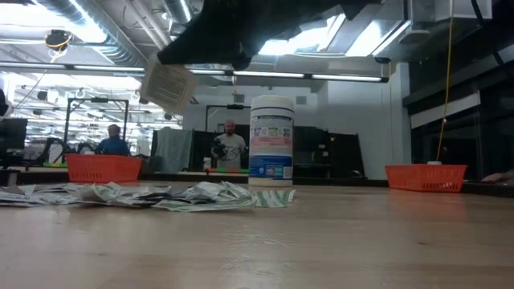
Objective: Pick & Place First Aid Supplies
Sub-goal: Put the gray towelette pack into the right orange bin, then put the blue alcohol pad into the blue bin
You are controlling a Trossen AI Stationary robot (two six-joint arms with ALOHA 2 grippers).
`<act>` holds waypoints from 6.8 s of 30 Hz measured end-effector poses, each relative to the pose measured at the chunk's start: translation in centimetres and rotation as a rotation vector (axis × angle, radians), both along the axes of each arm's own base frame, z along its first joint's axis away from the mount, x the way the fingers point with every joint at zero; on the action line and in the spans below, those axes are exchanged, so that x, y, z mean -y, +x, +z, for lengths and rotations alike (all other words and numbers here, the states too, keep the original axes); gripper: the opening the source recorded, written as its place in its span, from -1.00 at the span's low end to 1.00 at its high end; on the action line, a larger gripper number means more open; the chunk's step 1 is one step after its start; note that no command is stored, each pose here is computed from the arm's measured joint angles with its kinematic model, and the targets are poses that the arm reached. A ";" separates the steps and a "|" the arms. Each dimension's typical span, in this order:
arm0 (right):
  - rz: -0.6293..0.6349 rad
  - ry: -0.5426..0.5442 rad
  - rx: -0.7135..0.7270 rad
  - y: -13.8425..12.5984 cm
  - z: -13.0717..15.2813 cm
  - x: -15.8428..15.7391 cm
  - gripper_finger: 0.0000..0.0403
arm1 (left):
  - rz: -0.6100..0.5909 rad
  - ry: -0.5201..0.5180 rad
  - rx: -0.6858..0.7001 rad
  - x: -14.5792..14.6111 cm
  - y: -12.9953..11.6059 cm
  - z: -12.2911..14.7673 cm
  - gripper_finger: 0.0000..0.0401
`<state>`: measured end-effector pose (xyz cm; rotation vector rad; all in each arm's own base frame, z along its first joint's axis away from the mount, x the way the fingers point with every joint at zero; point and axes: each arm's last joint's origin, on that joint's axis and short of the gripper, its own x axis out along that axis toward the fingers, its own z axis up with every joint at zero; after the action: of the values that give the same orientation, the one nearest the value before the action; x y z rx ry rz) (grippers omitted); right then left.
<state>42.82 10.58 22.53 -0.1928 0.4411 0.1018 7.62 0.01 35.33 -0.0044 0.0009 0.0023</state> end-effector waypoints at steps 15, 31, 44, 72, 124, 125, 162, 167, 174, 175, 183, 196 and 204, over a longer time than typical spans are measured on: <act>-0.152 -0.069 -0.097 -1.6 2.6 4.9 -1.00 | 0.000 0.000 0.000 0.0 0.0 0.0 -0.98; -0.372 -0.122 -0.137 -5.1 5.5 10.4 -1.00 | 0.000 0.000 0.000 0.0 0.0 0.0 -0.98; -0.619 -0.144 -0.110 -13.1 5.8 13.7 -1.00 | 0.000 0.000 0.000 0.0 0.0 0.0 -0.98; -1.162 -0.089 -0.197 -25.7 5.9 16.8 -0.99 | 0.000 0.000 0.000 0.0 0.0 0.0 -0.98; -1.586 0.110 -0.537 -29.3 2.3 24.0 -0.41 | 0.000 0.000 0.000 0.0 0.0 0.0 -0.98; -1.580 0.118 -0.539 -29.3 2.3 24.0 -0.37 | 0.000 0.000 0.000 0.0 0.0 0.0 -0.98; -0.734 0.148 -0.237 -18.7 2.6 17.5 -0.23 | 0.000 0.000 0.000 0.0 0.0 0.0 -0.98; -0.614 0.092 -0.215 -16.9 2.0 15.7 -0.23 | 0.000 0.000 0.000 0.0 0.0 0.0 -0.98; -0.387 0.064 -0.151 -14.4 1.2 13.0 -0.23 | 0.000 0.000 0.000 0.0 0.0 0.0 -0.98; -0.359 0.055 -0.145 -14.1 1.1 12.6 -0.23 | 0.000 0.000 0.000 0.0 0.0 0.0 -0.98; -0.227 0.009 -0.114 -11.8 -0.9 9.6 -0.23 | 0.000 0.000 0.000 0.0 0.0 0.0 -0.98; 0.096 -0.117 -0.053 -8.9 -3.9 5.1 -0.23 | 0.000 0.000 0.000 0.0 0.0 0.0 -0.98; 0.246 -0.243 -0.027 -5.9 -4.4 2.6 -0.23 | 0.000 0.000 0.000 0.0 0.0 0.0 -0.98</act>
<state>36.96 7.94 18.10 -0.4857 0.4550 0.2930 7.62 0.01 35.33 -0.0044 0.0009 0.0027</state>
